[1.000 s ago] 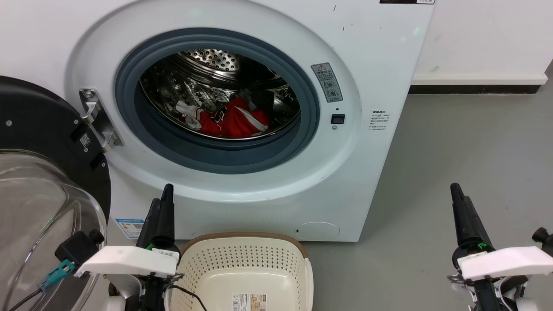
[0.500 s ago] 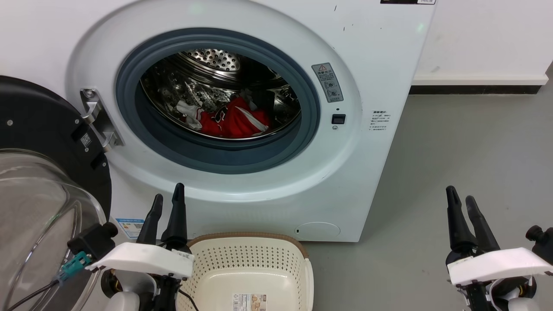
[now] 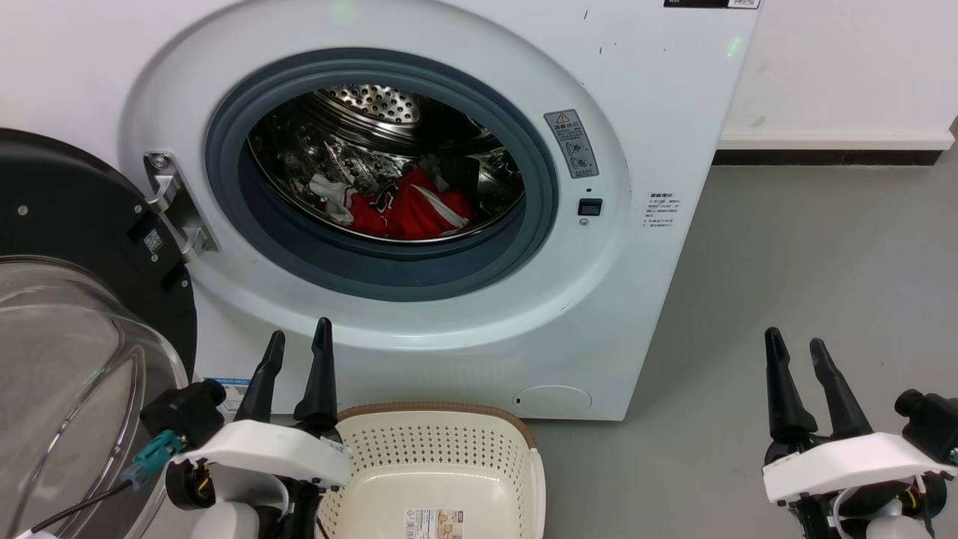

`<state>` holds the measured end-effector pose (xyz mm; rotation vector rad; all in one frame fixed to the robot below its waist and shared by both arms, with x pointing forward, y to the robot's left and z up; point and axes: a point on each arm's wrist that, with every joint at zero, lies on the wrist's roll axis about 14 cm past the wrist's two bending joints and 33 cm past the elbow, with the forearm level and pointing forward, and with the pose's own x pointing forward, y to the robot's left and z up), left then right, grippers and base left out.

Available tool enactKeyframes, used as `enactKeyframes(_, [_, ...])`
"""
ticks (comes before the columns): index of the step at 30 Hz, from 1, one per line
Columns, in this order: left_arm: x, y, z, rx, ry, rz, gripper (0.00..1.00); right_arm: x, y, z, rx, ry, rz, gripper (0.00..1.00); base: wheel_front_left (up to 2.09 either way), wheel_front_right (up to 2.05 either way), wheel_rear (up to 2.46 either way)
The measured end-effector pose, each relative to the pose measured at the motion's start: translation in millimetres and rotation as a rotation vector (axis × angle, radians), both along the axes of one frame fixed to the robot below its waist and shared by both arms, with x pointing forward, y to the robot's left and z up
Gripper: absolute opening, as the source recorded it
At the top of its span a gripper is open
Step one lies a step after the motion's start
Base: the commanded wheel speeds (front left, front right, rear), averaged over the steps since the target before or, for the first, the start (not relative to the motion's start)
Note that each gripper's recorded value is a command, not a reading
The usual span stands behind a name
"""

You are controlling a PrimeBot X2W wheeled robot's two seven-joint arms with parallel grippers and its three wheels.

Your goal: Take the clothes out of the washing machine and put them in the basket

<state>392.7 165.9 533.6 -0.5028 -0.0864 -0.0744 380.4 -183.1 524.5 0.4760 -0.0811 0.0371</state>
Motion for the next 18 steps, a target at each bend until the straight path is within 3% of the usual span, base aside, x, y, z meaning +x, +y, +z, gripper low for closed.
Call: enactKeyframes(18, [-0.2, -8.1, 2.3, 0.198, -0.033, 0.000, 1.00, -1.1, 3.7, -4.1, -0.205, -0.009, 0.007, 1.00, 0.00, 0.00, 0.00])
